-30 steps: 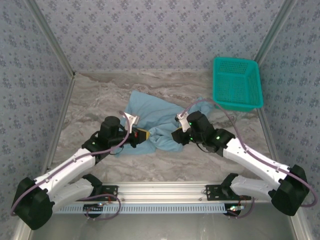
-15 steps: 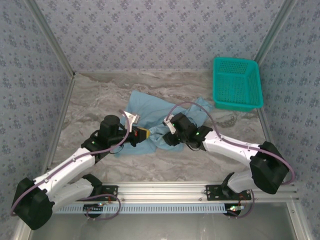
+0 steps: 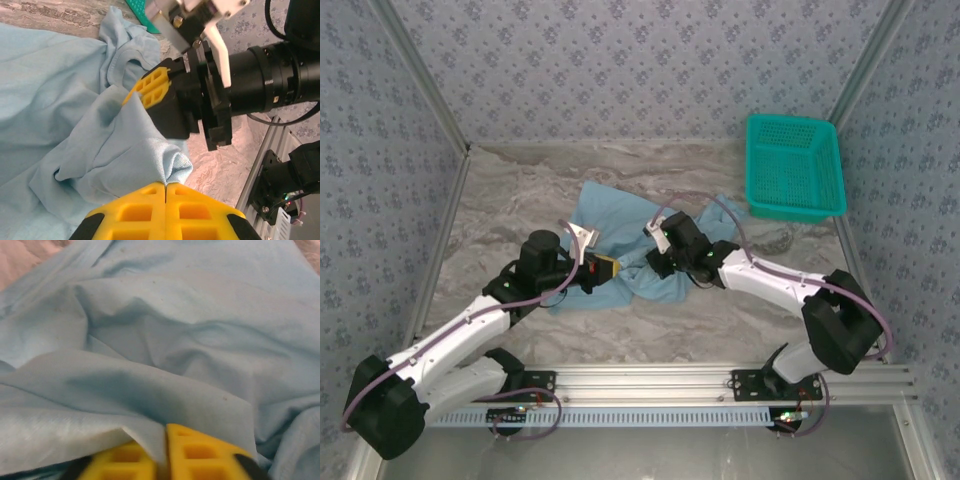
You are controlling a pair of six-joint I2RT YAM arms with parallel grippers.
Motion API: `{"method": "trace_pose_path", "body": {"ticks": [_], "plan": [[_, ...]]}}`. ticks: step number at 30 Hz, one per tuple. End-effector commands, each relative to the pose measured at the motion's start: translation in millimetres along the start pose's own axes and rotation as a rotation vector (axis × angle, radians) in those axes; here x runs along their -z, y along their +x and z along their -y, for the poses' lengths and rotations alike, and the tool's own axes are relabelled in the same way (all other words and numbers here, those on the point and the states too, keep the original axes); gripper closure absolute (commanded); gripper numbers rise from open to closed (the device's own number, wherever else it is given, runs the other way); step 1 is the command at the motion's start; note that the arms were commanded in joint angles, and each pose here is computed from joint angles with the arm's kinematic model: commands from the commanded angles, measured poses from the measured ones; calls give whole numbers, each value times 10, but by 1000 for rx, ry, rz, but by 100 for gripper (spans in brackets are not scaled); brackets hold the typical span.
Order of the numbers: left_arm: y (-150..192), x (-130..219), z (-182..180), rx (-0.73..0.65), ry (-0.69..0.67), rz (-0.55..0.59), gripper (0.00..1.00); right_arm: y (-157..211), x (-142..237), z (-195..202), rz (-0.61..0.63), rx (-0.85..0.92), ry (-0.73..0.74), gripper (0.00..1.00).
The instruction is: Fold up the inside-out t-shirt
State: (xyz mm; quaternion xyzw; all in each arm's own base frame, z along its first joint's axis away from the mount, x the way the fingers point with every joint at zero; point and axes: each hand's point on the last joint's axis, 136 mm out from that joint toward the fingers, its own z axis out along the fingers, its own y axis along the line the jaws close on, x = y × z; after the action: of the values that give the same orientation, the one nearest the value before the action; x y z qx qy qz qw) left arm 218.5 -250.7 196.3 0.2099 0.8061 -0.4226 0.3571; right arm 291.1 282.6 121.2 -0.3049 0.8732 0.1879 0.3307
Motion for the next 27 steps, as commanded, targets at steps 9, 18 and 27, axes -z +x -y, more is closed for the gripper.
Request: {"method": "trace_pose_path", "body": {"ticks": [9,18,27], "plan": [[-16,52,-737,47,-412,30,100,-605,1260,-567,272,-282,-823,100],[-124,-72,-489,6,-263,49,100,-521,1170,-586,227,-311,-887,100],[-246,1,117,-52,55,118,100,219,482,397,-129,-354,-63,66]]}}
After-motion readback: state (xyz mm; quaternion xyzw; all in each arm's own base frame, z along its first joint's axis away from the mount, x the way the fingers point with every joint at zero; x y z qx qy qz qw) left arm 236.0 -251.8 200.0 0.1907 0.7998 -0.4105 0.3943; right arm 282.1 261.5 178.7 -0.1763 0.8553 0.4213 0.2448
